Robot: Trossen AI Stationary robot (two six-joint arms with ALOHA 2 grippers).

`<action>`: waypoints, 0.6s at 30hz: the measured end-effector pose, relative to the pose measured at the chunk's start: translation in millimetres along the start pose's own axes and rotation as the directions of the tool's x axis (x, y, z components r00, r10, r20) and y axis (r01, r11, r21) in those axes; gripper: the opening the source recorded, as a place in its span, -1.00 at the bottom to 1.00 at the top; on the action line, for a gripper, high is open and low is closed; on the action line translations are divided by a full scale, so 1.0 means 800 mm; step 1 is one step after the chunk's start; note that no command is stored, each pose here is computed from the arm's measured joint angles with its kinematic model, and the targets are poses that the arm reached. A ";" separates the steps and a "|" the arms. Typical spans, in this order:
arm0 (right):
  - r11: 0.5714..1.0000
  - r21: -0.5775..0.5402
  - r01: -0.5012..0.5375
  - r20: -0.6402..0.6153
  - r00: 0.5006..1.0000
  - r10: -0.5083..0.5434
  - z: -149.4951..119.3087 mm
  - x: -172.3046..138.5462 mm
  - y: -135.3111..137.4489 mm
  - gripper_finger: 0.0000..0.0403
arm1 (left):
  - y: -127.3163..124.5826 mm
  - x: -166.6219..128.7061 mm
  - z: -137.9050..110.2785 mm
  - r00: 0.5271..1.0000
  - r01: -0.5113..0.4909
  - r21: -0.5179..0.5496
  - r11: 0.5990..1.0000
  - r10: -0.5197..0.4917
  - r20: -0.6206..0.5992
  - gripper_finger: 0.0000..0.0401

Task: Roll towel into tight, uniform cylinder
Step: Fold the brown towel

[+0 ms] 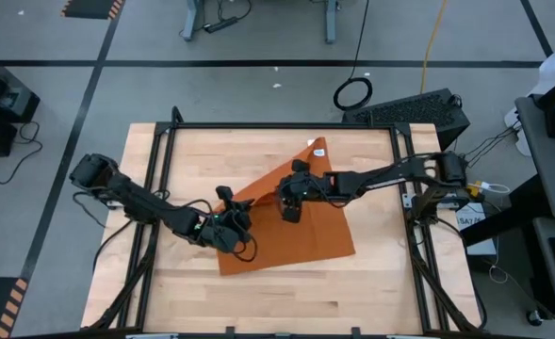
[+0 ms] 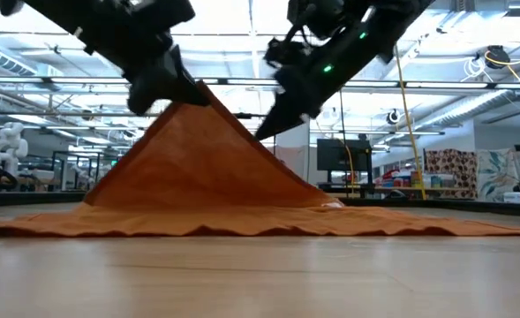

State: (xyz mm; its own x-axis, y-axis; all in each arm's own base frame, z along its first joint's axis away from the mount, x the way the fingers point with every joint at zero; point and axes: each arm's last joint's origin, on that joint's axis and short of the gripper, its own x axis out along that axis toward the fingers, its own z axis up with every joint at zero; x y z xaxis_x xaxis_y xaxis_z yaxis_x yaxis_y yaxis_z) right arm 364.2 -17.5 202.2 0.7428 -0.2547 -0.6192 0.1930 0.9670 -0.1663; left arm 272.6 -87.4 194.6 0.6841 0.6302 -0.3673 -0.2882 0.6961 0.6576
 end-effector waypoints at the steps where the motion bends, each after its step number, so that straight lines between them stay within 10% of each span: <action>1: 1.000 -0.020 0.000 -0.027 1.000 0.000 0.000 -0.009 -0.002 -0.38 | 0.003 -0.003 0.000 1.000 0.002 0.001 1.000 -0.002 0.001 -0.99; 9: 0.982 -0.153 0.107 -0.227 0.964 -0.141 -0.014 -0.049 -0.037 -0.10 | 0.019 -0.015 0.004 1.000 0.012 -0.018 1.000 -0.011 0.019 -0.99; 18: 0.996 -0.037 0.079 -0.208 0.974 -0.085 -0.038 -0.034 -0.146 0.03 | 0.018 -0.014 0.001 0.999 0.051 -0.022 0.998 -0.051 0.005 -1.00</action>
State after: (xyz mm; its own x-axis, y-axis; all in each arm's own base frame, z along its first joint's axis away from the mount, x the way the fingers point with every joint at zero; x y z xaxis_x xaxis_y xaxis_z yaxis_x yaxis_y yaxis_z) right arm 302.2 -123.3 215.2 0.5740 -0.3308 -0.7490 0.2268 0.9432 -0.2427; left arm 261.4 -84.5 209.0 0.7013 0.5923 -0.3966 -0.2677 0.7345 0.6236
